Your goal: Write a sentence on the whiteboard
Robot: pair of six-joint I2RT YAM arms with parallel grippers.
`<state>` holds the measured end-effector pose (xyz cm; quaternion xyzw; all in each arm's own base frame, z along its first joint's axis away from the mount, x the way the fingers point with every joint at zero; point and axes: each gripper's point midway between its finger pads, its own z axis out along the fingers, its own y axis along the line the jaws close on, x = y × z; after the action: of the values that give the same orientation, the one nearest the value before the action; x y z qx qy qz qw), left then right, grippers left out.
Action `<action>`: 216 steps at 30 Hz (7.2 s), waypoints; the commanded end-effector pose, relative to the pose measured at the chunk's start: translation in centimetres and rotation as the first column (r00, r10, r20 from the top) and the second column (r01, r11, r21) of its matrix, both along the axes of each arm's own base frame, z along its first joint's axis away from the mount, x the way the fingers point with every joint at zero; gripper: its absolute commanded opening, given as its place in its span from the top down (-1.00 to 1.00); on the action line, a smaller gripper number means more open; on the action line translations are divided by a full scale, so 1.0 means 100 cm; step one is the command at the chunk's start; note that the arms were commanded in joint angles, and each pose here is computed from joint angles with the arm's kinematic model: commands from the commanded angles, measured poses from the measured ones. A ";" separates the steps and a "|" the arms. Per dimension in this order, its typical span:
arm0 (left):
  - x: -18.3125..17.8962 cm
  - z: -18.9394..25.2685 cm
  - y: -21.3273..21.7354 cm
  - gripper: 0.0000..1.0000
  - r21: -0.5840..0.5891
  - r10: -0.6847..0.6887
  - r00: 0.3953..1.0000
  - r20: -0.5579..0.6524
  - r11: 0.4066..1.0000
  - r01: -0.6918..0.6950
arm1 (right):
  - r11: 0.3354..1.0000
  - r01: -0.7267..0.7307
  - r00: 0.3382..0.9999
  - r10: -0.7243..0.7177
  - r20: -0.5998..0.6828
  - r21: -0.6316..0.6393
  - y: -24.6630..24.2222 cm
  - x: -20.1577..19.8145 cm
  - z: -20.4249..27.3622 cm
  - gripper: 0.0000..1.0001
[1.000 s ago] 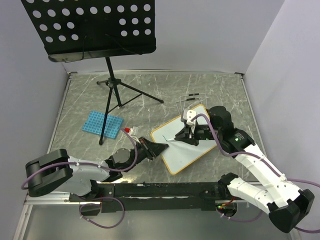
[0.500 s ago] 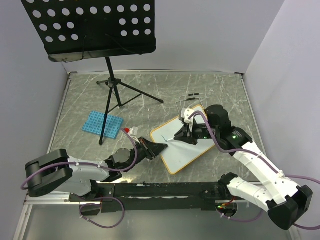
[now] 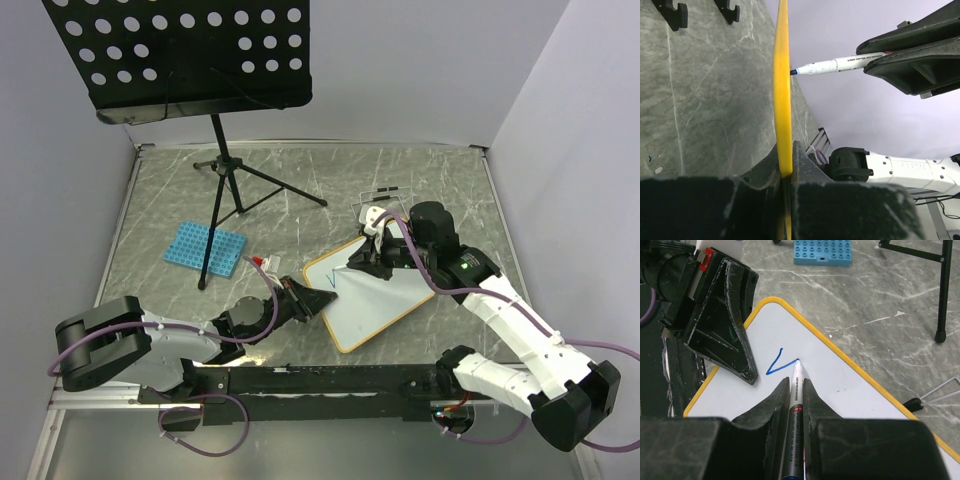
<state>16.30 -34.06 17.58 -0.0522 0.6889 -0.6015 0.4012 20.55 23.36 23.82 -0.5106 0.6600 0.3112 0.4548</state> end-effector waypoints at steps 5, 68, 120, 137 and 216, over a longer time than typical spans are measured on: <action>-0.014 0.101 0.006 0.98 -0.324 -0.022 0.989 0.145 0.944 0.068 | 1.000 0.004 1.000 -0.004 0.024 0.010 0.000 0.005 0.007 1.00; -0.011 0.087 0.015 0.98 -0.255 -0.023 0.987 0.161 0.965 0.065 | 0.982 -0.112 0.994 0.110 0.023 0.151 -0.013 -0.021 0.060 1.00; -0.010 0.100 0.015 0.98 -0.170 -0.052 0.972 0.230 0.981 0.093 | 0.957 -0.129 0.991 0.135 -0.007 0.258 -0.032 -0.037 0.055 1.00; -0.004 0.113 0.012 0.98 -0.166 -0.035 0.964 0.263 0.983 0.081 | 0.955 -0.120 0.992 0.129 -0.015 0.272 -0.042 -0.036 0.059 1.00; -0.002 0.112 0.025 0.98 -0.256 -0.022 0.975 0.219 0.963 0.080 | 0.991 -0.051 0.998 0.046 0.040 0.127 -0.044 -0.027 0.041 1.00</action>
<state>16.53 -32.61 21.94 -0.0068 0.6511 -0.6329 0.4187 16.93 18.73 27.24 -0.5008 0.6240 0.3672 0.4742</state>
